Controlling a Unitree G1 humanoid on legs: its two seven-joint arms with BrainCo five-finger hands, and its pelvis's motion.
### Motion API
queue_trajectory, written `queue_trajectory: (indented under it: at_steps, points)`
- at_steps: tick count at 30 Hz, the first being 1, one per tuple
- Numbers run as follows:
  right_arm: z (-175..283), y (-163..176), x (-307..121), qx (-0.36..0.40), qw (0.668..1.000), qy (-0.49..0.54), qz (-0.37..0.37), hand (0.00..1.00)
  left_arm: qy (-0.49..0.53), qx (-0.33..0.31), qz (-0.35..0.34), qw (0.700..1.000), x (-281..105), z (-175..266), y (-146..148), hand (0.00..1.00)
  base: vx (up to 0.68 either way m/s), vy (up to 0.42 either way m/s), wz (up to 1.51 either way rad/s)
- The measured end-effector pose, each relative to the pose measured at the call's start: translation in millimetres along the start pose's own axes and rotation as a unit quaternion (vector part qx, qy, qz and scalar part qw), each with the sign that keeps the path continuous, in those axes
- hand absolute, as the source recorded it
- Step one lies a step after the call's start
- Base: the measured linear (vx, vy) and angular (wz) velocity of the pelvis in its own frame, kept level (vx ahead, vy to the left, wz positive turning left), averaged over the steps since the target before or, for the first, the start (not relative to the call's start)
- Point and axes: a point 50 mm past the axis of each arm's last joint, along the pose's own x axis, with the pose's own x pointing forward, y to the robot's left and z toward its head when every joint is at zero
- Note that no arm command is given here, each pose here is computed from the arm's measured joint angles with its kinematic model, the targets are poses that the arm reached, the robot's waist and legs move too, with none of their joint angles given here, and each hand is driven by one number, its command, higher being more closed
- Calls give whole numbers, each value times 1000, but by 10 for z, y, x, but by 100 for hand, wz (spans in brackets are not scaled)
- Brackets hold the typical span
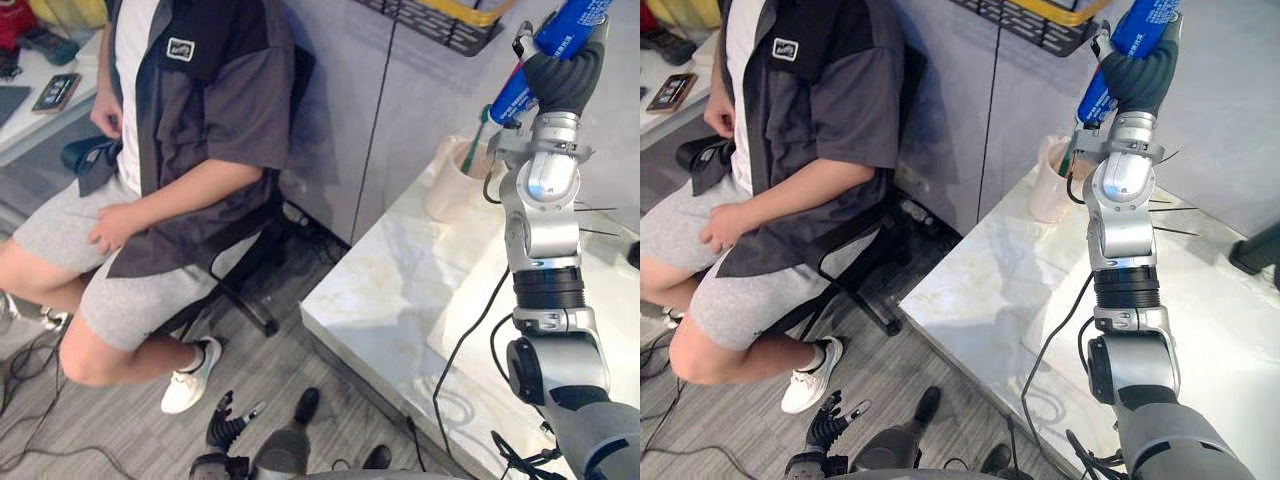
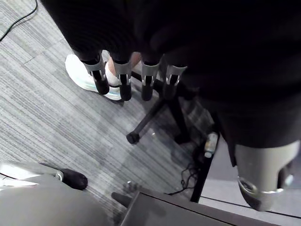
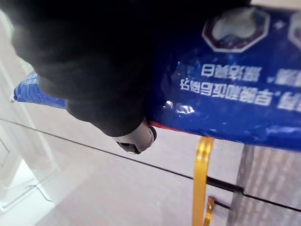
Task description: Organize washtable
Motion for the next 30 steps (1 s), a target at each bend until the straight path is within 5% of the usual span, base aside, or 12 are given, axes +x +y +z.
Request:
queue_trajectory:
  at_steps: [12, 13, 30]
  points:
    - [-39, -38, -41, -27, 1000, -1, -14, 100, -8, 11, -2, 1000, 14, 36, -21, 0, -19, -1, 2]
    - [-109, -48, -100, -32, 999, 12, -11, 0, -9, 11, -1, 1000, 15, 39, -23, 0, -35, 5, -2]
    - [-496, -55, -552, -59, 993, 98, 14, 0, -14, 13, -5, 1000, 48, 90, -45, 0, -33, 4, -3]
